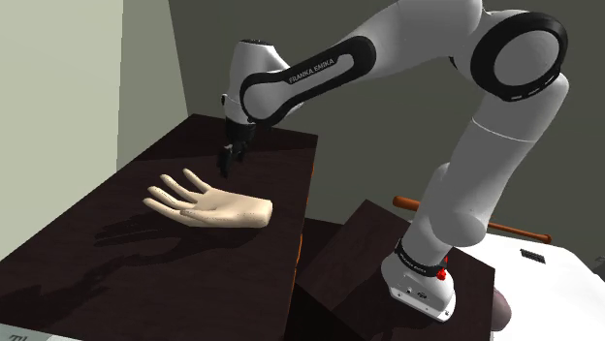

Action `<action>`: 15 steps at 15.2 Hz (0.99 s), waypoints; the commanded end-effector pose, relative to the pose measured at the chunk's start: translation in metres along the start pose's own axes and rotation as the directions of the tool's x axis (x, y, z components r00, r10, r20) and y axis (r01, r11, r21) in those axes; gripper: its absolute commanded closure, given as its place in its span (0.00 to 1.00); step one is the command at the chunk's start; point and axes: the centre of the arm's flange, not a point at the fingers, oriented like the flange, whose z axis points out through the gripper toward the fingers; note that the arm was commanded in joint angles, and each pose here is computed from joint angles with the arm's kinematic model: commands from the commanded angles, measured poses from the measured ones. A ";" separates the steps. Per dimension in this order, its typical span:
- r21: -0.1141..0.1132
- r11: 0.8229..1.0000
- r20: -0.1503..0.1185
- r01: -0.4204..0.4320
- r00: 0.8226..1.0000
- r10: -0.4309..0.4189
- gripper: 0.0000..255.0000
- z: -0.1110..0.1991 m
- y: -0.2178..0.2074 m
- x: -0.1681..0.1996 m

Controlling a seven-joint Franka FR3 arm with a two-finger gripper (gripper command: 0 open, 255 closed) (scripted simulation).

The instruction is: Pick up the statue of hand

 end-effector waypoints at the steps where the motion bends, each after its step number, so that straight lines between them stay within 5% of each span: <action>1: 0.007 0.999 -0.003 0.044 0.999 -0.044 0.00 0.021 -0.013 0.010; 10: 0.033 0.971 -0.020 0.236 0.972 -0.235 0.00 0.100 -0.079 0.062; 15: 0.033 0.971 -0.020 0.236 0.972 -0.235 0.00 0.121 -0.078 0.058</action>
